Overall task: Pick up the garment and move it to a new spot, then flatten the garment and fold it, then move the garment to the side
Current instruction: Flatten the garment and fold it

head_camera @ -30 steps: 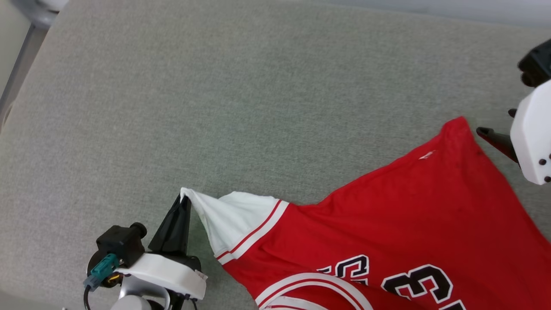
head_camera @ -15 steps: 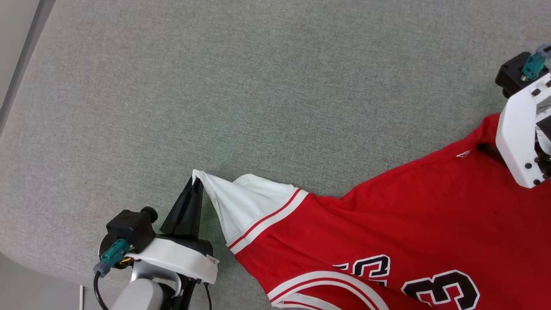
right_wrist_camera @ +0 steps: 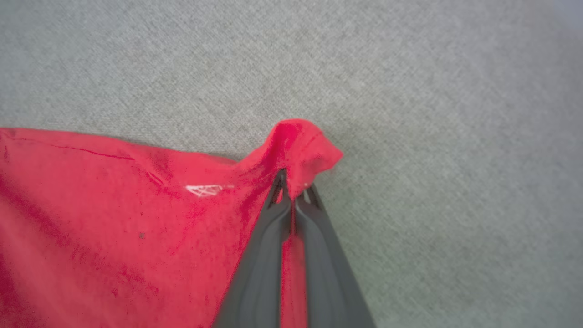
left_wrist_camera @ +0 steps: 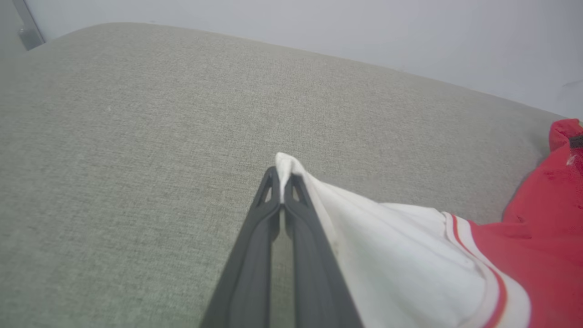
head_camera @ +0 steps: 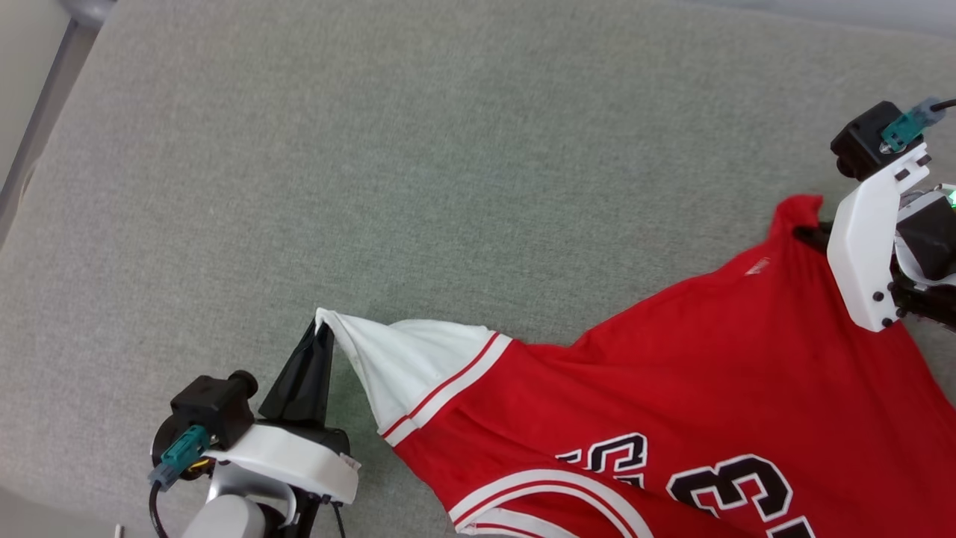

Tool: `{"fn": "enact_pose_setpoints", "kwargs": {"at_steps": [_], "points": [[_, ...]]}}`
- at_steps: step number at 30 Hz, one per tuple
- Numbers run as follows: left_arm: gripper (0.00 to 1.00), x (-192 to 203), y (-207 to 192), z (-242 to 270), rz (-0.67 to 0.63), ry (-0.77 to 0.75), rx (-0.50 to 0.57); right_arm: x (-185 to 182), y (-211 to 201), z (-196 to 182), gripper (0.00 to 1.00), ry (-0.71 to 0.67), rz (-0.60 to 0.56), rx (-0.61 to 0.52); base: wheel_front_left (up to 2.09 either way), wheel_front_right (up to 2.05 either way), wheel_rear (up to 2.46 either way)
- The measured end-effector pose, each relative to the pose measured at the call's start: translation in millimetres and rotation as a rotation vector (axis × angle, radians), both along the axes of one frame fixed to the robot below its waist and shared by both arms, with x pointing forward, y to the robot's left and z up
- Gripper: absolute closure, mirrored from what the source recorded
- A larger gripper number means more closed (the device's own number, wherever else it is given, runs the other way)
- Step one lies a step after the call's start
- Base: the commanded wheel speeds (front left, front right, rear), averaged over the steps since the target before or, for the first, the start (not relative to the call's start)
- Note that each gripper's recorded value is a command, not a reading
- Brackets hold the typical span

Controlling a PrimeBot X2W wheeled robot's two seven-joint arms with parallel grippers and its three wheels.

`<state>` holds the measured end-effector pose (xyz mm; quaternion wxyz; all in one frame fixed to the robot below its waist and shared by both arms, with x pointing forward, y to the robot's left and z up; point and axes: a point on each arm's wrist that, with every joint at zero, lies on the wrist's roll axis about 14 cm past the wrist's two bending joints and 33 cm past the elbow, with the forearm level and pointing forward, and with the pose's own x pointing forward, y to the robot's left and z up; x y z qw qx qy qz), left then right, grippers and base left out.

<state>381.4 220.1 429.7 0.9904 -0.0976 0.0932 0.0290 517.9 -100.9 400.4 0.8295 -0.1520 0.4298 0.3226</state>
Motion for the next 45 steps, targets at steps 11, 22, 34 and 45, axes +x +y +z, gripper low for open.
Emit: {"fn": "enact_pose_setpoints", "kwargs": {"at_steps": [11, 22, 34, 45], "points": [[1.0, 8, -7, 67, -0.057, -0.193, 0.056, -4, -13, 100, 1.0, -0.346, -0.067, 0.236, 0.0, 0.0, 0.0], [1.0, 40, -31, 211, -0.152, -0.589, 0.142, -9, -39, 219, 1.0, -0.726, -0.178, 0.466, 0.0, 0.0, 0.0], [1.0, 77, -56, 320, -0.267, -0.855, 0.264, 11, -50, 268, 1.0, -0.916, -0.252, 0.546, 0.0, 0.0, 0.0], [1.0, 166, -73, 355, -0.339, -0.924, 0.344, 83, -59, 309, 1.0, -1.042, -0.293, 0.568, 0.0, 0.0, 0.0]]}}
